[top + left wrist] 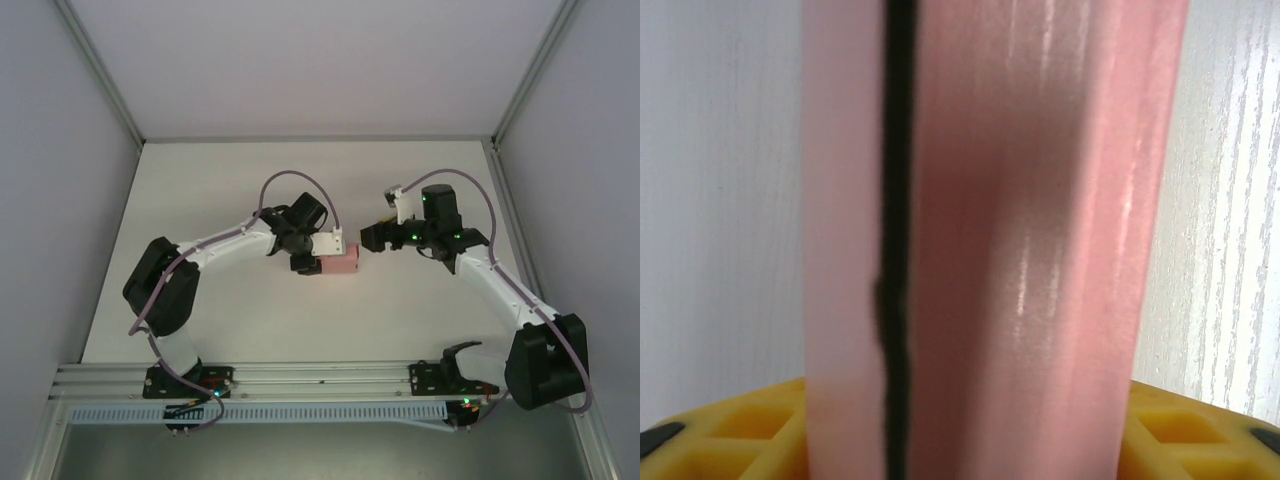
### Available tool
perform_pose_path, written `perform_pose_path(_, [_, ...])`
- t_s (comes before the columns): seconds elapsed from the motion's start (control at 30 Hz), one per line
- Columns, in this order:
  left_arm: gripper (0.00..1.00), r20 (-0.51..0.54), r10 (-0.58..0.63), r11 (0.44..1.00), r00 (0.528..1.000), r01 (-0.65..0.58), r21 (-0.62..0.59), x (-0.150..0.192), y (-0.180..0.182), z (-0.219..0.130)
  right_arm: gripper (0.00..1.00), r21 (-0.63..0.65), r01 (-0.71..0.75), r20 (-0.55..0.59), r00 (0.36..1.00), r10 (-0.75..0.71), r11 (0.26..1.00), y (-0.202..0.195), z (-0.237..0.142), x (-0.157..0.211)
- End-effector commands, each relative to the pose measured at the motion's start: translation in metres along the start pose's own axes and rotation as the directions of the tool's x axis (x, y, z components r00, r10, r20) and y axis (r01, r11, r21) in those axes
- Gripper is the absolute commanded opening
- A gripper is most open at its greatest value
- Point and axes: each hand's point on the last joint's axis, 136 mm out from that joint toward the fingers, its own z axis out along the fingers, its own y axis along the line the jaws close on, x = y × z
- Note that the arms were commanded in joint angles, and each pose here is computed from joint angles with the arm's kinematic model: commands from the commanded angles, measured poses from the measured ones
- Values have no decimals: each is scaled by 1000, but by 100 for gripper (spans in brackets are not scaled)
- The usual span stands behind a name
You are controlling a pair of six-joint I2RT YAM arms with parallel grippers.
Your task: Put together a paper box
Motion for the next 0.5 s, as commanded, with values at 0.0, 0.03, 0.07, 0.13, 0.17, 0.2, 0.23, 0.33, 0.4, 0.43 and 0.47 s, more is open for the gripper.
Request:
perform_pose_path(0.0, [55, -43, -1, 995, 999, 5, 98, 14, -18, 6, 81, -33, 266, -61, 962, -268, 963, 11, 0, 15])
perform_pose_path(0.03, [55, -40, 4, 995, 999, 0, 102, 13, -19, 6, 77, -40, 321, -67, 944, -323, 946, 13, 1, 19])
perform_pose_path(0.07, [55, -38, 8, 995, 999, -4, 102, 13, -19, 5, 76, -29, 371, -80, 925, -372, 928, 12, 4, 22])
perform_pose_path(0.13, [55, -37, 8, 995, 999, -4, 102, 12, -18, 6, 76, -6, 428, -84, 900, -427, 904, 9, 9, 23])
perform_pose_path(0.17, [55, -40, 8, 995, 999, -4, 104, 13, -19, 6, 75, 6, 448, -90, 891, -446, 894, 7, 12, 23])
perform_pose_path(0.2, [55, -41, 5, 995, 999, -1, 104, 13, -18, 7, 75, 20, 455, -101, 887, -451, 890, 3, 14, 22])
perform_pose_path(0.23, [55, -38, 6, 995, 999, -2, 103, 12, -17, 6, 73, 40, 459, -118, 884, -452, 888, -1, 15, 21])
perform_pose_path(0.33, [56, -29, 7, 995, 1000, -4, 102, 10, -17, 5, 67, 10, 479, -169, 866, -471, 878, -2, 19, 26])
perform_pose_path(0.4, [56, -23, 8, 995, 1000, -6, 103, 8, -17, 3, 64, -2, 489, -196, 855, -480, 873, -2, 21, 30])
perform_pose_path(0.43, [56, -20, 9, 995, 1000, -6, 104, 8, -17, 3, 62, -9, 490, -210, 851, -481, 872, -3, 22, 33])
perform_pose_path(0.47, [56, -19, 9, 995, 1000, -6, 104, 8, -17, 3, 62, -21, 491, -222, 847, -483, 871, -3, 23, 36])
